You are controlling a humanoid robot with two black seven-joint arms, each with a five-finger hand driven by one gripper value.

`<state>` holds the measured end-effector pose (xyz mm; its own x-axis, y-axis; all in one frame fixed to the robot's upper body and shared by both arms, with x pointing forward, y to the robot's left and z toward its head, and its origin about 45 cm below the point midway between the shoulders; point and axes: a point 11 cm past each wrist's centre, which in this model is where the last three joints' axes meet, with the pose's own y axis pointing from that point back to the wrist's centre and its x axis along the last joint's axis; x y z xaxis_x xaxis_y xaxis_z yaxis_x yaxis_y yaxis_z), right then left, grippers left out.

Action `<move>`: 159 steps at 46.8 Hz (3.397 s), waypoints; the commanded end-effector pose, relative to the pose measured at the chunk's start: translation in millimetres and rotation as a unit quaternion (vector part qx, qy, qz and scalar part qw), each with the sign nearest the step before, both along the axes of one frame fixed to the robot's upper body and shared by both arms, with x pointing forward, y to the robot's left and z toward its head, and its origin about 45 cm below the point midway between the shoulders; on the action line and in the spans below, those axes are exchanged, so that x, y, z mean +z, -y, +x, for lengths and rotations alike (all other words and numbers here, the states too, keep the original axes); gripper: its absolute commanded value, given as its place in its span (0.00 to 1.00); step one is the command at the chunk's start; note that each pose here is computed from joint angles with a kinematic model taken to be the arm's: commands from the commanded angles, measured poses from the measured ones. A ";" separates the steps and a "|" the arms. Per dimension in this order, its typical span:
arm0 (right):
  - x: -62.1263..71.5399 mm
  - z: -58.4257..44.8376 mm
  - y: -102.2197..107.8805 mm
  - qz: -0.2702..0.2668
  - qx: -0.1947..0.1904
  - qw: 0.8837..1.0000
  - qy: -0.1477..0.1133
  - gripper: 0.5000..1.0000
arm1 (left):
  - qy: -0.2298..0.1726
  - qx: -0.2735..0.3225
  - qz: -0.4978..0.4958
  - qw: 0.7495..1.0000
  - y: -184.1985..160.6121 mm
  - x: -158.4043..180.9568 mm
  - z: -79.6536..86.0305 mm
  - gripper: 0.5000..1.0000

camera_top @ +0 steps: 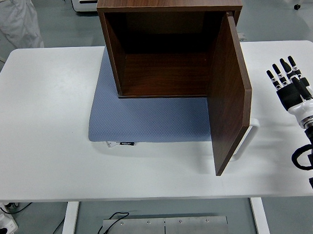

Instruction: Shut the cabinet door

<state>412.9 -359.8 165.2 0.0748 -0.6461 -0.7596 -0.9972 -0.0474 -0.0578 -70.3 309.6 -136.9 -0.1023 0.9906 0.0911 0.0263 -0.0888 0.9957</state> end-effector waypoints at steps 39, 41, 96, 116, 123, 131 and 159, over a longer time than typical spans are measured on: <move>2.4 0.2 4.3 -0.005 -0.002 1.000 0.001 1.00 | 0.000 0.003 0.001 1.000 -0.9 0.1 -0.8 1.00; 2.7 0.2 5.0 -0.006 -0.002 1.000 0.001 1.00 | 0.000 0.003 0.002 1.000 -1.1 0.1 -0.8 1.00; 8.2 -1.4 16.2 -0.021 -0.001 1.000 0.004 1.00 | -0.003 0.003 0.004 1.000 -1.5 0.4 -3.7 1.00; 4.2 -7.5 18.3 -0.023 0.003 1.000 0.004 1.00 | -0.003 0.003 0.004 1.000 -1.5 0.4 -3.7 1.00; -0.8 -14.2 19.7 -0.024 0.011 1.000 0.007 1.00 | -0.003 0.003 0.004 1.000 -1.6 0.4 -3.6 1.00; 2.2 -25.9 33.6 -0.042 0.012 0.999 0.013 1.00 | -0.003 0.003 0.004 1.000 -1.5 0.4 -3.7 1.00; 26.1 -87.3 49.3 -0.117 0.051 0.991 0.045 1.00 | -0.003 0.003 0.004 1.000 -1.5 0.4 -3.7 1.00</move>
